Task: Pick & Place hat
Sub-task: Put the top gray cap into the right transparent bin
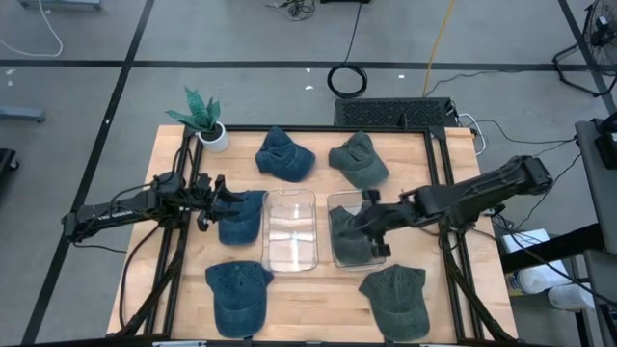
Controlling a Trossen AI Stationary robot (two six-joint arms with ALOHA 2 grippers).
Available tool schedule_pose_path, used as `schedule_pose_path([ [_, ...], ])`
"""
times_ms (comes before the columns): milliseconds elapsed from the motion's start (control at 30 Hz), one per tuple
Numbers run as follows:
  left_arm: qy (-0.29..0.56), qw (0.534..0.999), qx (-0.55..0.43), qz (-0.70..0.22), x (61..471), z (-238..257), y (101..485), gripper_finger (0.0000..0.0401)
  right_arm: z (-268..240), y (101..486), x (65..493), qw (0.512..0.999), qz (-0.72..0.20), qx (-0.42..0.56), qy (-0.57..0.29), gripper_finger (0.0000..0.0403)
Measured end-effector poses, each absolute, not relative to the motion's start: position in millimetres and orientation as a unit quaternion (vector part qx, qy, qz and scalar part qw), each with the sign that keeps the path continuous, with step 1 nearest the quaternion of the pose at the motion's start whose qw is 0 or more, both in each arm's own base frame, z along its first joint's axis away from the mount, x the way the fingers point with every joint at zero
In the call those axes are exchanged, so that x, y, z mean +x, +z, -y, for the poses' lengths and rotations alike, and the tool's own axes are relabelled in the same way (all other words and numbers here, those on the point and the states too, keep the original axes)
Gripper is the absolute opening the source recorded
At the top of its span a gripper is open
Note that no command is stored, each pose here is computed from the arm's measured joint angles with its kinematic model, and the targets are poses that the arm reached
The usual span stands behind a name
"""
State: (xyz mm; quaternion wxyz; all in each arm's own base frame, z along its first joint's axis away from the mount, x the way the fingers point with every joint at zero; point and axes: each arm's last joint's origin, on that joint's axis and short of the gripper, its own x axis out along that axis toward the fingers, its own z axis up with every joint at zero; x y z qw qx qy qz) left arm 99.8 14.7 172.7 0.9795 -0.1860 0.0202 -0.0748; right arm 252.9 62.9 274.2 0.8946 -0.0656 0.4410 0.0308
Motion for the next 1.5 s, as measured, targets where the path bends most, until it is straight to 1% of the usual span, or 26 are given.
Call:
schedule_pose_path([
  [200,-0.075,0.979,-0.186,-0.020,100,-15,173,0.0228,-48,296,232,0.906,-0.398,-0.109,-0.094,0.0000],
  [267,-0.074,0.979,-0.186,-0.021,100,-15,173,0.0228,-41,301,229,0.907,-0.389,-0.105,-0.124,0.0004],
  [333,-0.075,0.979,-0.186,-0.020,100,-15,173,0.0228,-34,302,226,0.902,-0.395,-0.103,-0.138,0.0016],
  [400,-0.074,0.979,-0.186,-0.020,100,-15,173,0.0228,-26,300,223,0.891,-0.416,-0.105,-0.152,0.0037],
  [500,-0.075,0.979,-0.186,-0.021,100,-15,173,0.0228,-11,292,219,0.869,-0.450,-0.103,-0.182,0.0079],
  [567,-0.074,0.979,-0.186,-0.020,100,-15,173,0.0228,1,280,215,0.848,-0.470,-0.117,-0.215,0.0110],
  [700,-0.074,0.979,-0.186,-0.020,100,-15,173,0.0228,22,244,204,0.793,-0.522,-0.171,-0.264,0.0168],
  [833,-0.074,0.979,-0.186,-0.020,100,-15,173,0.0228,38,202,190,0.764,-0.566,-0.167,-0.261,0.0208],
  [933,-0.074,0.979,-0.186,-0.020,100,-15,173,0.0228,44,181,184,0.766,-0.576,-0.155,-0.238,0.0223],
  [1067,-0.074,0.979,-0.186,-0.020,100,-15,173,0.0228,48,183,189,0.773,-0.565,-0.157,-0.241,0.0228],
  [1200,-0.074,0.979,-0.186,-0.020,100,-15,173,0.0228,52,181,191,0.779,-0.565,-0.190,-0.194,0.0225],
  [1333,-0.074,0.979,-0.186,-0.020,100,-15,173,0.0228,56,172,189,0.770,-0.566,-0.245,-0.165,0.0225],
  [1500,-0.074,0.979,-0.186,-0.020,100,-15,173,0.0228,64,161,184,0.762,-0.567,-0.266,-0.163,0.0222],
])
